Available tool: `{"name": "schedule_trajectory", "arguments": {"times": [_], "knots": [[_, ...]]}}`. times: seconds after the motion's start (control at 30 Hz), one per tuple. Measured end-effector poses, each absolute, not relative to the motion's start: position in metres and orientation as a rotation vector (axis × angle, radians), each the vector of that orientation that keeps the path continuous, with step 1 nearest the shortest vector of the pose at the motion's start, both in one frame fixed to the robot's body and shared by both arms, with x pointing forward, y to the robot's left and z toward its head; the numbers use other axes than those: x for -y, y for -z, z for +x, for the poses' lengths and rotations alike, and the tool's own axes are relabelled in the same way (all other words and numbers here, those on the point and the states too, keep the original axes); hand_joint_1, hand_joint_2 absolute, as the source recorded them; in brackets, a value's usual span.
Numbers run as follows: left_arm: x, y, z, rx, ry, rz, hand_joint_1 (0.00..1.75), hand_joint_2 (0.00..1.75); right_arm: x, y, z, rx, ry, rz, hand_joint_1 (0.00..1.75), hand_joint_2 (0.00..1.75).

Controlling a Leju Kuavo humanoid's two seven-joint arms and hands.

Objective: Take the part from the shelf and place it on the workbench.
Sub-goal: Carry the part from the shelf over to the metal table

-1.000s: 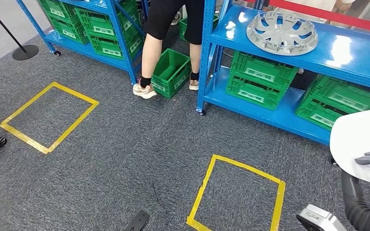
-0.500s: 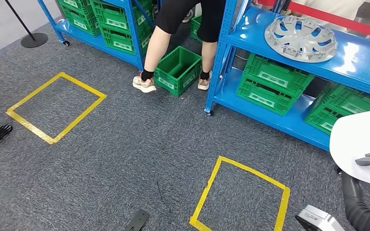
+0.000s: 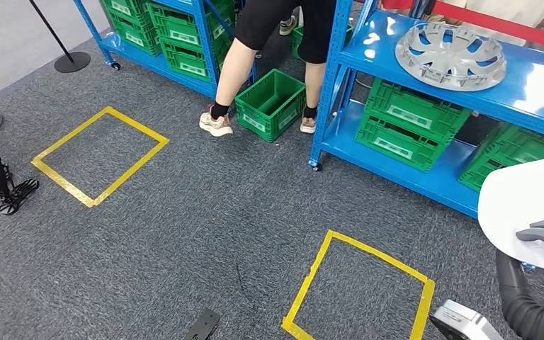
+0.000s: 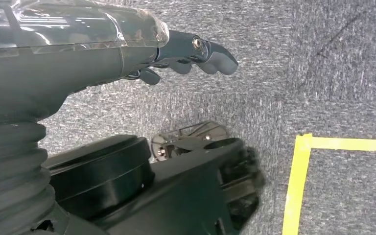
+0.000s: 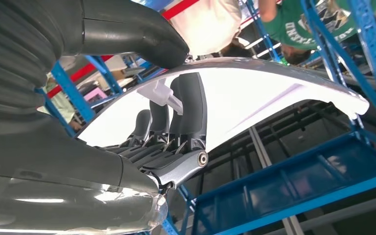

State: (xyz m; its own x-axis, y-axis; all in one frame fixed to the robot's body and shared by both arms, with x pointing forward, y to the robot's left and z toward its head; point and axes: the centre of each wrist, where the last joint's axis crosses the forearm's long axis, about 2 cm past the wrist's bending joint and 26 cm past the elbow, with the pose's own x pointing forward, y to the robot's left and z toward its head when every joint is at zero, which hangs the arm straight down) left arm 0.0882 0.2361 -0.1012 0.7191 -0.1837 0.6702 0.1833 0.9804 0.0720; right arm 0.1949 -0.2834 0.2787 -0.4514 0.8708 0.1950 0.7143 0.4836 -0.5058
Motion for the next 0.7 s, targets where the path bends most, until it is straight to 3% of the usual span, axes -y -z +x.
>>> {"name": "schedule_trajectory", "arguments": {"times": [0.7], "knots": [[-0.2365, 0.1010, 0.0891, 0.743, 0.202, 0.003, 0.00, 1.75, 0.2828, -0.2765, 0.1967, 2.304, -0.508, -1.341, 1.75, 1.75]]}}
